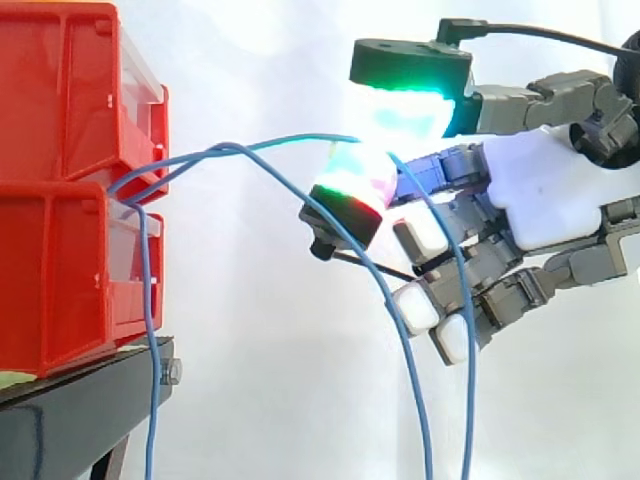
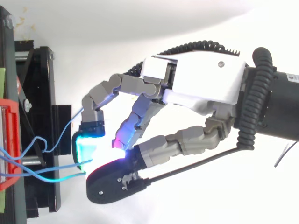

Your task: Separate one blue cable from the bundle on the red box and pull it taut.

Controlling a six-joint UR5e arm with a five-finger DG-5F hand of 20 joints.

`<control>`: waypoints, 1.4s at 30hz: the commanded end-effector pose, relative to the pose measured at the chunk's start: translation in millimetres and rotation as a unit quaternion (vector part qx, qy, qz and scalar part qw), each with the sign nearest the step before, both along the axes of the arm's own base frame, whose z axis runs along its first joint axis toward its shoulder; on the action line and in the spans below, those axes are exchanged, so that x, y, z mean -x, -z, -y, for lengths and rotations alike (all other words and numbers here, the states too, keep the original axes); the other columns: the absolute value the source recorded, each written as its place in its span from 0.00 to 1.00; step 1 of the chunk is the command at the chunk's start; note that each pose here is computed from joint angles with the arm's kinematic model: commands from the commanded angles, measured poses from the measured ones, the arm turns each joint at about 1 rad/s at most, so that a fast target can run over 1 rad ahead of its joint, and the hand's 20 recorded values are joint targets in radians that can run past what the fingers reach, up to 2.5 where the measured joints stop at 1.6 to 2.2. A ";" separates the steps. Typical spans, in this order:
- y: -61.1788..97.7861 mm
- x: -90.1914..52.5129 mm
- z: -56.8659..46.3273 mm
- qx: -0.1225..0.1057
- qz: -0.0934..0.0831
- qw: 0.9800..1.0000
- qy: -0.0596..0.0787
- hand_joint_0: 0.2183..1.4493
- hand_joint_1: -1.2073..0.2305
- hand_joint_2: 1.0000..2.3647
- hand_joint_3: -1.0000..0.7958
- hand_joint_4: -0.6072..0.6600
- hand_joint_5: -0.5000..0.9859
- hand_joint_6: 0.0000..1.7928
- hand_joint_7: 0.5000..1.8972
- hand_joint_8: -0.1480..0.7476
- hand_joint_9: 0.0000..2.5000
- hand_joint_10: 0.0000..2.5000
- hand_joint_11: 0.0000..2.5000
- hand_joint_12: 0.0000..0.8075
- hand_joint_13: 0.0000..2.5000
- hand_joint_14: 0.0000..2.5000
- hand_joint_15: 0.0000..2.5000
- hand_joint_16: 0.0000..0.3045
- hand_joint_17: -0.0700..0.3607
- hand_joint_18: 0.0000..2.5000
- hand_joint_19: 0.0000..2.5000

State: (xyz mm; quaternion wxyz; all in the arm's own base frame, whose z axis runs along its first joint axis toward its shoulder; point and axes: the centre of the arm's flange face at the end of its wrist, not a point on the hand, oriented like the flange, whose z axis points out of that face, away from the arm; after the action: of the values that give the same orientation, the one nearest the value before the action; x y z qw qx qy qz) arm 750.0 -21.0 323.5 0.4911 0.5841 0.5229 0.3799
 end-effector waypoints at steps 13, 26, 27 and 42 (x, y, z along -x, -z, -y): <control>22.3 8.2 -6.9 0.005 -0.024 1.000 -0.005 0.29 0.20 0.09 0.56 0.33 0.34 0.47 0.40 0.37 0.44 0.00 0.00 0.43 0.37 0.00 0.13 0.16 0.42 0.36 0.13; 78.2 27.4 -14.2 0.000 -0.051 0.999 -0.005 0.31 0.20 0.00 0.56 0.34 0.34 0.47 0.34 0.38 0.31 0.00 0.00 0.46 0.28 0.00 0.06 0.16 0.42 0.27 0.07; 81.8 27.4 -14.2 0.000 -0.048 0.999 -0.005 0.31 0.20 0.00 0.56 0.34 0.34 0.47 0.34 0.38 0.31 0.00 0.00 0.47 0.28 0.00 0.06 0.16 0.42 0.26 0.07; 86.3 21.7 -21.0 -0.001 -0.013 1.000 -0.012 0.31 0.21 0.00 0.56 0.36 0.33 0.47 0.34 0.39 0.31 0.00 0.00 0.45 0.28 0.00 0.08 0.17 0.43 0.26 0.09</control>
State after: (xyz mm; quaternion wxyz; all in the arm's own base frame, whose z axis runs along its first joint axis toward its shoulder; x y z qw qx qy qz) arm 728.0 -0.5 236.3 0.4779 0.5847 0.5361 0.3771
